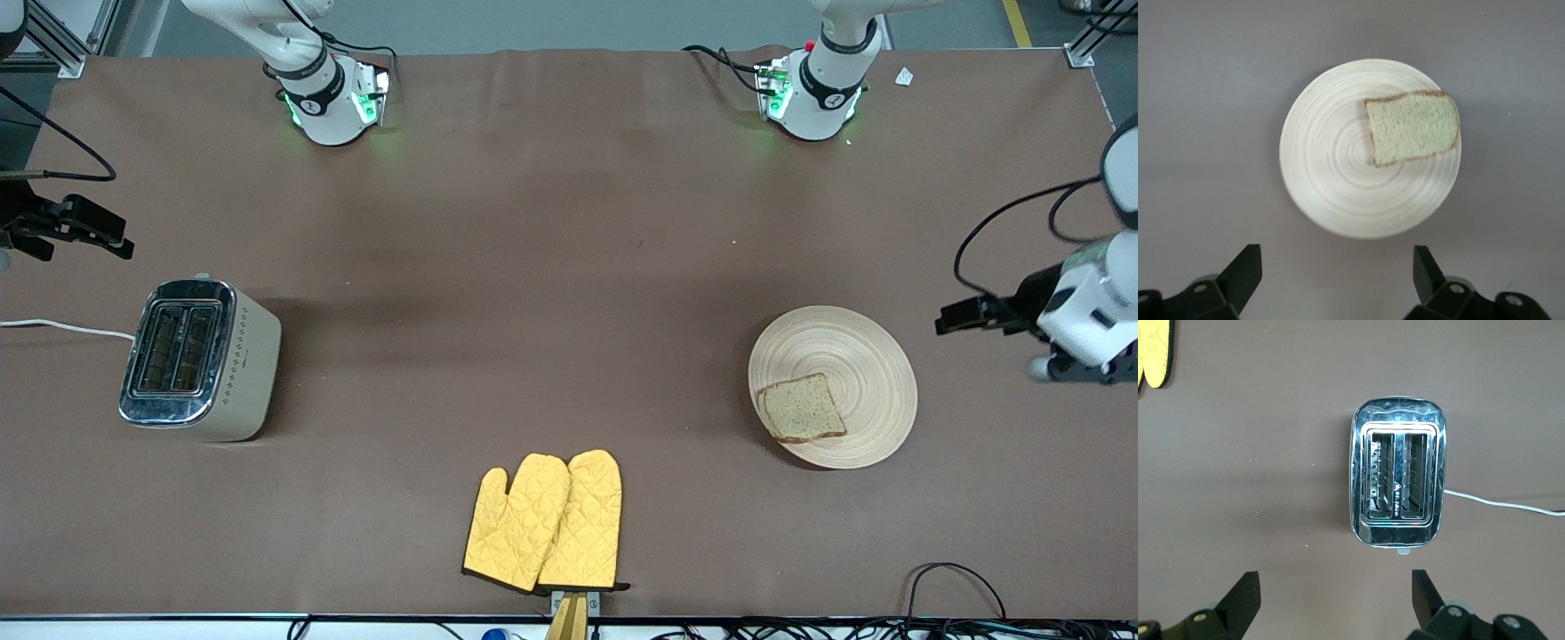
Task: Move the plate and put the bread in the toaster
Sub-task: 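Reach the left gripper toward the rim of the wooden plate, then close the left gripper on the wooden plate rim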
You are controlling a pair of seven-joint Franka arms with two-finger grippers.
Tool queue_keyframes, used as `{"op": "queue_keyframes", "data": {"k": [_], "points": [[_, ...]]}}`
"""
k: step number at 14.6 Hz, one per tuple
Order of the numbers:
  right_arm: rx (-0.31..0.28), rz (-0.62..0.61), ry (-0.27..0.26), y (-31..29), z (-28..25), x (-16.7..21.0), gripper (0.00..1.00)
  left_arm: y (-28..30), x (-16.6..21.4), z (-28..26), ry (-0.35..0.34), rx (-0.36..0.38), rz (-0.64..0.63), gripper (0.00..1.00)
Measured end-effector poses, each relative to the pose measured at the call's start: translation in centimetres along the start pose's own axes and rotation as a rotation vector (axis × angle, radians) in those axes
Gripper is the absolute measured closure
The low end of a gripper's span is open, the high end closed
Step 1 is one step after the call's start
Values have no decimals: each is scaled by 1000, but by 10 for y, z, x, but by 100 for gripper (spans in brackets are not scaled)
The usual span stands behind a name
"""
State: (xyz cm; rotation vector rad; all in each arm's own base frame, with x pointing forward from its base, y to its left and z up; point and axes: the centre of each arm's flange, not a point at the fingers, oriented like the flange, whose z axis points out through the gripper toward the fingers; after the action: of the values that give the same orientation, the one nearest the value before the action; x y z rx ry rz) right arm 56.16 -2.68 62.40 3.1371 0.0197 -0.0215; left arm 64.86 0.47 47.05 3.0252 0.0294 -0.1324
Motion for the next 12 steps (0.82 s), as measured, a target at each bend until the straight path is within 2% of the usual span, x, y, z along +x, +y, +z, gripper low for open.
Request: {"op": "queue_keyframes", "data": {"k": [2, 5, 12], "points": [[0, 0, 0, 0, 0, 0, 0, -15, 18, 35, 0, -62, -32, 0], [0, -1, 0, -1, 0, 0, 0, -49, 37, 75, 18, -142, 12, 0], [0, -5, 0, -3, 0, 0, 0, -164, 41, 168, 61, -419, 143, 7]]}}
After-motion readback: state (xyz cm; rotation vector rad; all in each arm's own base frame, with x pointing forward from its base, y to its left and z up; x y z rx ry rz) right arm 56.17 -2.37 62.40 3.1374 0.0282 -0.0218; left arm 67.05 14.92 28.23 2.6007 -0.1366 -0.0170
